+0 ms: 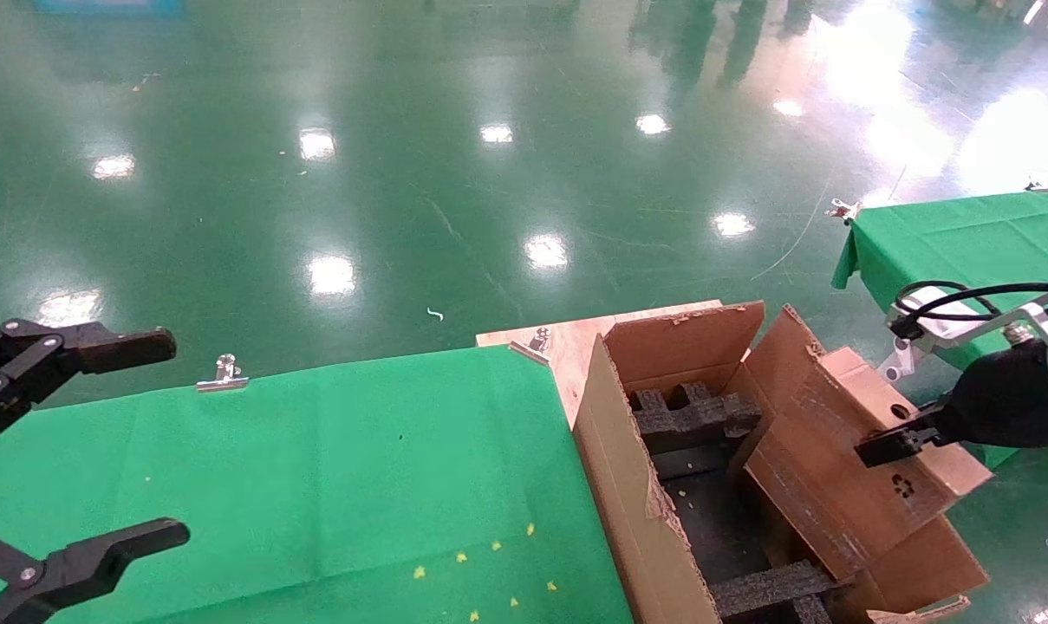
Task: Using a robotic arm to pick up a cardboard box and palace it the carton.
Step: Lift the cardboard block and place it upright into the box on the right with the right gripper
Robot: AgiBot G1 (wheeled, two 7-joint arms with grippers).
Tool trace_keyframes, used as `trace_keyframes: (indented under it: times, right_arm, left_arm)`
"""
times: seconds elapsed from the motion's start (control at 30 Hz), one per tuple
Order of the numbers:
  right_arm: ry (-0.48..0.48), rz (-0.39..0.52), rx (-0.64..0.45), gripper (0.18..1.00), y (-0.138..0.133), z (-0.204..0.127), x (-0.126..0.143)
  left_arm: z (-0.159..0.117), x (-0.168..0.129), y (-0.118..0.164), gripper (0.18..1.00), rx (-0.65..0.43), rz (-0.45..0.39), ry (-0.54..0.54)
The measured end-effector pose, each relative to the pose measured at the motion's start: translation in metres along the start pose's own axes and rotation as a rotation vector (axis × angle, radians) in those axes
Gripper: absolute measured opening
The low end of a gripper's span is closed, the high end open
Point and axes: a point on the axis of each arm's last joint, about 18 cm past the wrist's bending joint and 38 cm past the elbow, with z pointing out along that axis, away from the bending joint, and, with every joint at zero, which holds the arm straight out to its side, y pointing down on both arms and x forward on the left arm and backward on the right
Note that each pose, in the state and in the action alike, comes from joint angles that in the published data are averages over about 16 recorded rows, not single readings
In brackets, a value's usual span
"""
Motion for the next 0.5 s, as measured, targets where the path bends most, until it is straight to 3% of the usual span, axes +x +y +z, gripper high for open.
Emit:
trace_keyframes:
  times: [0.5]
  right_arm:
    - [0.093, 0.213, -0.029, 0.320, -0.014, 0.021, -0.014]
  left_arm:
    - [0.000, 0.000, 0.000, 1.001, 0.000, 0.000, 0.000]
